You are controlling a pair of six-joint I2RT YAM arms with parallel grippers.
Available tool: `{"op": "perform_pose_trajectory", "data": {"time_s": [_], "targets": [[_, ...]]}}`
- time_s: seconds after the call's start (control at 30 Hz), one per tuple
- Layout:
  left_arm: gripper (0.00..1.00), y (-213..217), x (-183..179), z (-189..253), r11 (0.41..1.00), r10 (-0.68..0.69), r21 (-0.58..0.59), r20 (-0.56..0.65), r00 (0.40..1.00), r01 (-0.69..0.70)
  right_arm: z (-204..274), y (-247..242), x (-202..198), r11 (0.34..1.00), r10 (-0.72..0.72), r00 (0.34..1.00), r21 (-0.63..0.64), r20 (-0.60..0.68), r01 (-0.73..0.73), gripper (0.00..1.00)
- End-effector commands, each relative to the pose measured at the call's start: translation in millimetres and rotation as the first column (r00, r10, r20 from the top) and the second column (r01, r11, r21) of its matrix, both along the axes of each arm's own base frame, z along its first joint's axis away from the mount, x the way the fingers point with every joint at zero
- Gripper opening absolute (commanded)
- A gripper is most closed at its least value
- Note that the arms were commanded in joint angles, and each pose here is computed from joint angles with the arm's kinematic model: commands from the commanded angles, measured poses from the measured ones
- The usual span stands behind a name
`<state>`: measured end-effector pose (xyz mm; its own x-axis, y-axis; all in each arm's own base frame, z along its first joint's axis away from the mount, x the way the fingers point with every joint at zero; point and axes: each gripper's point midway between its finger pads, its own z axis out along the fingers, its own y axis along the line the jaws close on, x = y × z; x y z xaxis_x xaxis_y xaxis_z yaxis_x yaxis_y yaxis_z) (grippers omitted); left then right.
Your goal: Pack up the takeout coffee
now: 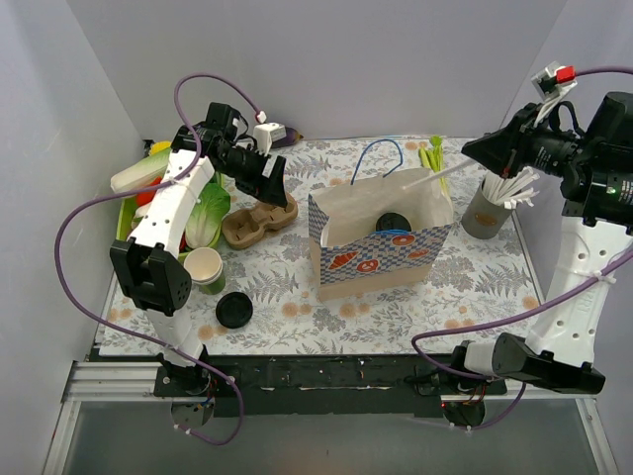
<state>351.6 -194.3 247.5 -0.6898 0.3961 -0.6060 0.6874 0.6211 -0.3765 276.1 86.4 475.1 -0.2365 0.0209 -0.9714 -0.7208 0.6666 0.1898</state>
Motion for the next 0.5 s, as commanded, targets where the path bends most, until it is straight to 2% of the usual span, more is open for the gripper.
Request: {"op": "perform_pose_trajectory", "data": {"time_s": [0.0, 0.1, 0.13, 0.3, 0.33, 0.4, 0.43, 0.47], "targets": [[0.76, 0.7, -8.3, 20.1, 1.0, -0.003, -0.012, 0.061, 0.998, 0.004, -14.5, 1.1, -5.3, 0.999, 0.025, 0.999, -0.019, -0.037, -0.026, 0.15], [0.76, 0.9, -7.2, 21.4, 1.0, -0.003, -0.01, 0.066, 0.998, 0.004, 0.5, -3.3, 4.9, 1.0, -0.01, 1.0, -0.02, 0.004, 0.01, 0.66], [0.76, 1.2, -6.7, 20.7, 1.0, -0.004, -0.007, 0.067, 0.998, 0.005, 2.2, -8.1, 11.2, 0.998, -0.051, 0.999, -0.022, 0.006, 0.051, 0.94], [0.77, 2.5, 1.2, 20.7, 1.0, 0.025, 0.001, 0.083, 0.996, -0.025, 1.8, -28.0, 48.7, 0.985, -0.173, 0.985, -0.006, 0.007, 0.173, 0.96], [0.78, 4.9, 4.9, 19.8, 0.998, 0.056, 0.013, 0.084, 0.995, -0.057, -4.3, -44.0, 62.9, 0.961, -0.274, 0.962, -0.032, 0.004, 0.274, 0.96], [0.82, 20.7, 24.2, 20.0, 0.983, 0.149, 0.082, 0.159, 0.976, -0.163, -15.9, -65.9, 81.1, 0.918, -0.392, 0.92, -0.065, -0.012, 0.39, 0.96], [0.84, 27.1, 30.9, 19.6, 0.973, 0.187, 0.105, 0.183, 0.965, -0.208, -25.6, -88.7, 92.7, 0.86, -0.505, 0.863, -0.101, -0.019, 0.501, 0.97], [0.87, 33.5, 37.6, 20.4, 0.958, 0.236, 0.119, 0.2, 0.951, -0.262, -32.2, -98.0, 98.1, 0.828, -0.557, 0.83, -0.105, -0.045, 0.55, 0.97]]}}
